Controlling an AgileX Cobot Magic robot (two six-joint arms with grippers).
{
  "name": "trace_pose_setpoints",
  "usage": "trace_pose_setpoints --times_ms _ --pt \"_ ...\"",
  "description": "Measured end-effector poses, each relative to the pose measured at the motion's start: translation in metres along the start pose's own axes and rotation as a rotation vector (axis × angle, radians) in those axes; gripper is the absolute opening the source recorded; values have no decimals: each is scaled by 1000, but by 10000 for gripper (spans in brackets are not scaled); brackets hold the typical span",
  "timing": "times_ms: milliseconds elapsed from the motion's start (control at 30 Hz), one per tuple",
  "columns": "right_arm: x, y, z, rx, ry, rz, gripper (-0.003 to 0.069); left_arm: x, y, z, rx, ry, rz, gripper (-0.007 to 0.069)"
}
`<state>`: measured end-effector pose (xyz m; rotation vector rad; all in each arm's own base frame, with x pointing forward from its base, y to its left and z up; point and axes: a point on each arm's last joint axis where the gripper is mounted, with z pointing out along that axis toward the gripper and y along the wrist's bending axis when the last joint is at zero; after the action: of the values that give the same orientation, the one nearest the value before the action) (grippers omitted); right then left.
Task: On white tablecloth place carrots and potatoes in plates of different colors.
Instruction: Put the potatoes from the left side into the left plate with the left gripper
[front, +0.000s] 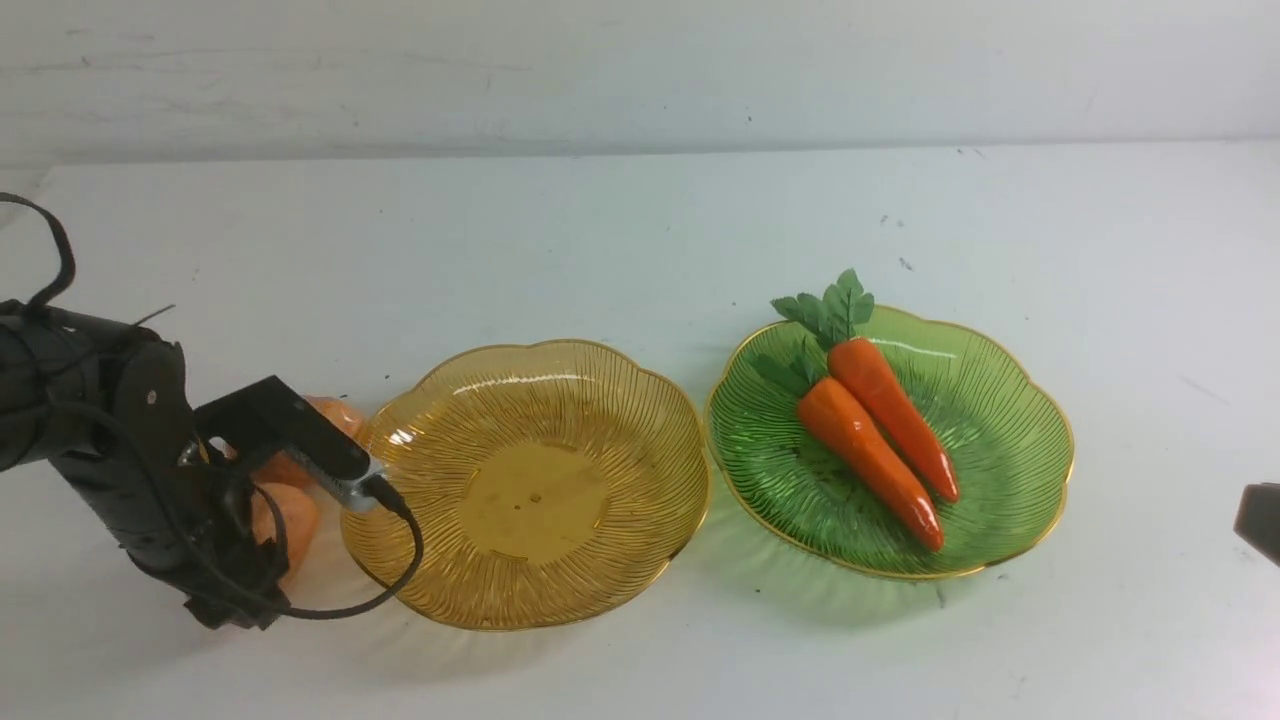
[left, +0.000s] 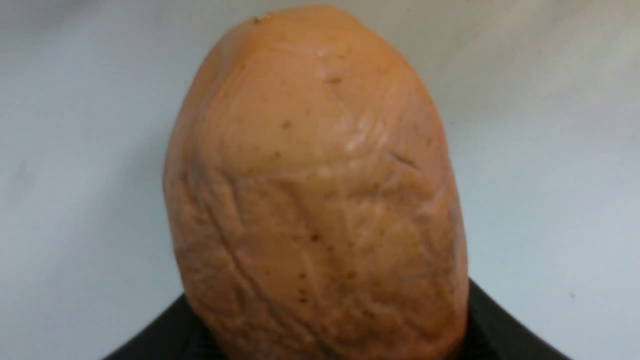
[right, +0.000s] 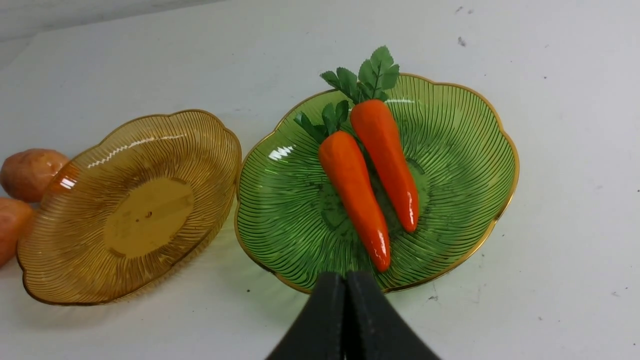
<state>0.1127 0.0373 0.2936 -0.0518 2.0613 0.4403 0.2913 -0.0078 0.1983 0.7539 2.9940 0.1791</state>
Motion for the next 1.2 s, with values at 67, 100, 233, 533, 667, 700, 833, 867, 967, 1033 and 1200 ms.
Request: trace_pose_setpoints --times_ms 67,100,233,533,667,700,833,867,967,1033,1200 --pt "0 0 0 0 0 -11 -15 0 3 -33 11 -5 -65 387" --pt "0 0 0 0 0 -15 -15 -1 3 -47 28 -15 -100 388" --pt "-1 0 0 -4 -6 -11 -15 -16 -9 -90 204 -174 -272 386" --pt "-3 1 0 -15 -28 10 -15 -90 -82 -48 405 -256 -137 435" --pt "-3 1 0 -16 -28 12 -15 -105 -93 -42 409 -243 -92 528" --pt "-3 1 0 -16 -28 12 -15 -106 -92 -43 402 -247 -87 554" --pt "-3 1 0 -17 -29 13 -15 -112 -85 -61 355 -253 -41 617" --pt "-3 1 0 -17 -29 13 -15 -113 -84 -66 347 -255 -31 615" --pt "-3 1 0 -17 -29 13 -15 -115 -74 -85 254 -251 25 552" --pt "-3 1 0 -17 -28 12 -15 -116 -62 -99 142 -242 93 404" --pt "-3 2 0 -19 -28 14 -15 -109 -34 -109 31 -247 204 34"
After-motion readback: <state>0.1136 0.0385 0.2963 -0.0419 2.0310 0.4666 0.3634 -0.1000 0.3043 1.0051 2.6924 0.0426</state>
